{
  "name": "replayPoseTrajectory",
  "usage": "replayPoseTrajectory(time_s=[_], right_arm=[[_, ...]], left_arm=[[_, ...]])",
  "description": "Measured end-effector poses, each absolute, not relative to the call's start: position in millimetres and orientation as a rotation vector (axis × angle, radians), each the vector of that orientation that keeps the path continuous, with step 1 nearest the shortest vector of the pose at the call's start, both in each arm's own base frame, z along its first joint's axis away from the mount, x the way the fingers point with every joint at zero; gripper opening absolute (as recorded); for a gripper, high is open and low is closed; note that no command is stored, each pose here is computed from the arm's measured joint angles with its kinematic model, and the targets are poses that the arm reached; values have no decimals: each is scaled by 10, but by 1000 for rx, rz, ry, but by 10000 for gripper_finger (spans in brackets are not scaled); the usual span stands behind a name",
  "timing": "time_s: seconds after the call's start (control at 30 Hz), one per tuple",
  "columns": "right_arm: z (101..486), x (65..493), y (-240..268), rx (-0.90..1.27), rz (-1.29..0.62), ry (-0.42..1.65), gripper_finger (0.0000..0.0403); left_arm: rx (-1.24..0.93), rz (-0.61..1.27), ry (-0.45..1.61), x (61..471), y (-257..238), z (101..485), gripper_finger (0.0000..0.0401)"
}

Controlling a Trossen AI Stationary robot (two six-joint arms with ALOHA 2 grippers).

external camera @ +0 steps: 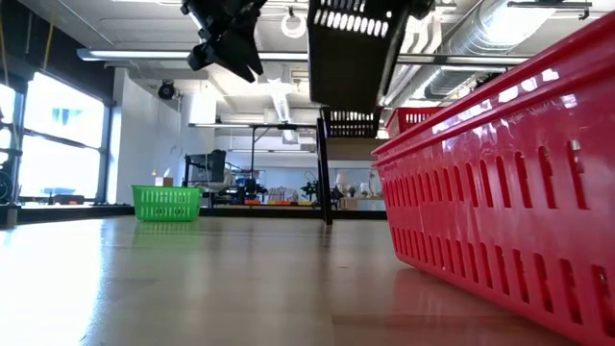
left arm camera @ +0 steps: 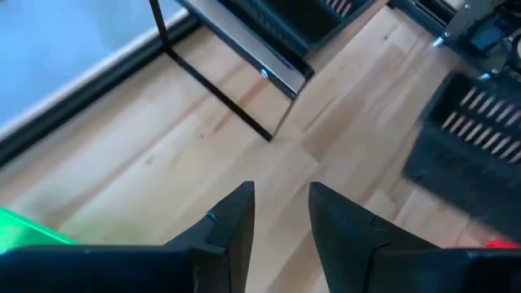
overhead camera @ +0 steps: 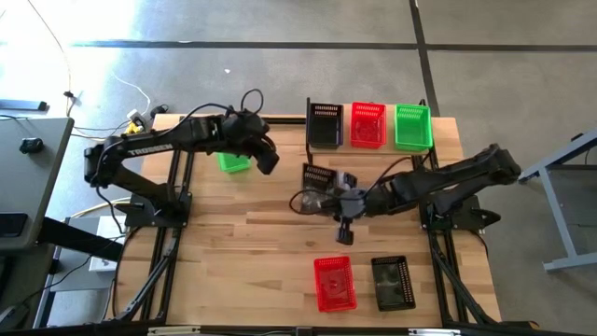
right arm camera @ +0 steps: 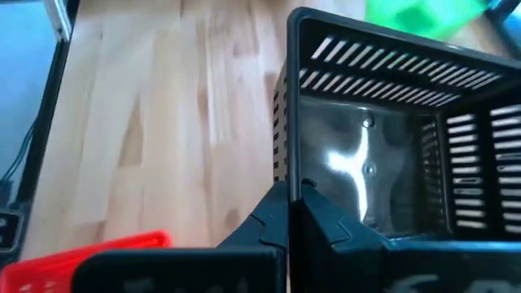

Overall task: Stack baskets on shelf by color
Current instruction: Stack the left black bin on top of the black bin on the shelf

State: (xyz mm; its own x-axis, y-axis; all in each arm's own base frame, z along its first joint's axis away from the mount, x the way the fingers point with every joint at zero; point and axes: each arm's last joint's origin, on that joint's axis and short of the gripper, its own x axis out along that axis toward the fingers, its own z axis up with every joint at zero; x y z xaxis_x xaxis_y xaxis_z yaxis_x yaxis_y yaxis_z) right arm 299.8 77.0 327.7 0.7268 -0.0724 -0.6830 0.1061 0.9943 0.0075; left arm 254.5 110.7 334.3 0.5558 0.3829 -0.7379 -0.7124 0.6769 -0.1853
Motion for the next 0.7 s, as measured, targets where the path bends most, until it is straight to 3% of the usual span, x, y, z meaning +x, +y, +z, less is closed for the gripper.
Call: replayPoseTrajectory(time_s=[0.4, 0.7], right_arm=[[3697, 2800, 234, -265, -251, 583, 0], [3711, 2778, -374, -387, -366, 646, 0]], left_arm=[[-400, 663, 710, 2531, 1202, 3376, 107], [-431, 679, 710, 2517, 1216, 3369, 107]])
